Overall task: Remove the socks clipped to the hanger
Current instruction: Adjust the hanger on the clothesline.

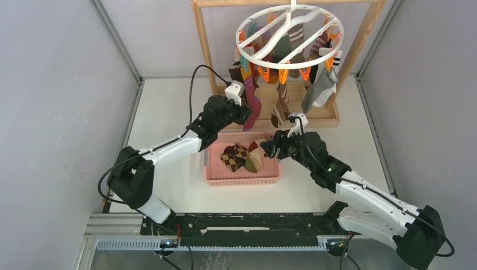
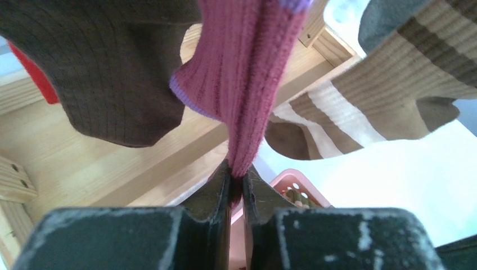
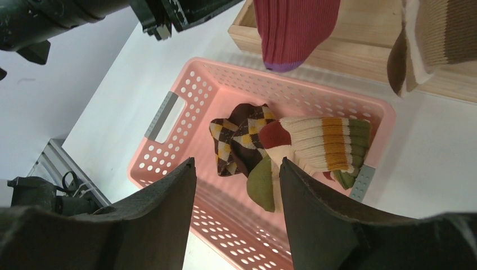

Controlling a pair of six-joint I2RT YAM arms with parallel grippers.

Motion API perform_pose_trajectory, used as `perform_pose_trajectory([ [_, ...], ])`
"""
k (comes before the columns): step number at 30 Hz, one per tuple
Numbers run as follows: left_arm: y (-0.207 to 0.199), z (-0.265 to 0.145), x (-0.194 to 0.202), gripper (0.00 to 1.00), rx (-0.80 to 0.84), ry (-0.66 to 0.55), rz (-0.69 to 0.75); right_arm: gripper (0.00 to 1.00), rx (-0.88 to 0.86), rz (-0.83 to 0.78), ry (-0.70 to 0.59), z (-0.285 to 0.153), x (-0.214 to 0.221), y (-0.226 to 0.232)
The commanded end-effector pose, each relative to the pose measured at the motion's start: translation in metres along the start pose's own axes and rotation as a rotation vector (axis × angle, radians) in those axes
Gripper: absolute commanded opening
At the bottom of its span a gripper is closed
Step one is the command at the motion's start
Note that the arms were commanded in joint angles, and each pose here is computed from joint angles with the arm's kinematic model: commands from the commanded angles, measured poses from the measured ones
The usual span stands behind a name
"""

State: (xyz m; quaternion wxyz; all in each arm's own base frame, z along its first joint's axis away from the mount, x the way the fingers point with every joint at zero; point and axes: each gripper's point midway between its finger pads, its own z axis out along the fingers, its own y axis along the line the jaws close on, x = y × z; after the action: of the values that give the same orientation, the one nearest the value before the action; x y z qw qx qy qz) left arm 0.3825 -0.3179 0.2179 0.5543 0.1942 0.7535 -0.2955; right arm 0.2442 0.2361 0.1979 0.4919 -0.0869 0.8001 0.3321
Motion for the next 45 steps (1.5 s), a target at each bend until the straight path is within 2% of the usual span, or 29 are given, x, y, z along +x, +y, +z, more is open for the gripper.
perform_pose_trajectory([
  [1, -0.024, 0.002, -0.038, 0.14, 0.030, -0.075, 0.055, 0.63, -0.013, 0.004, -0.053, -0.005, -0.015, 0.001],
  [25, -0.097, -0.004, -0.054, 0.15, 0.119, -0.078, 0.135, 0.63, 0.052, 0.032, -0.110, -0.031, -0.038, -0.030],
  [45, -0.135, 0.009, -0.060, 0.15, 0.092, -0.065, 0.214, 0.63, 0.120, 0.067, -0.164, -0.057, -0.048, -0.056],
])
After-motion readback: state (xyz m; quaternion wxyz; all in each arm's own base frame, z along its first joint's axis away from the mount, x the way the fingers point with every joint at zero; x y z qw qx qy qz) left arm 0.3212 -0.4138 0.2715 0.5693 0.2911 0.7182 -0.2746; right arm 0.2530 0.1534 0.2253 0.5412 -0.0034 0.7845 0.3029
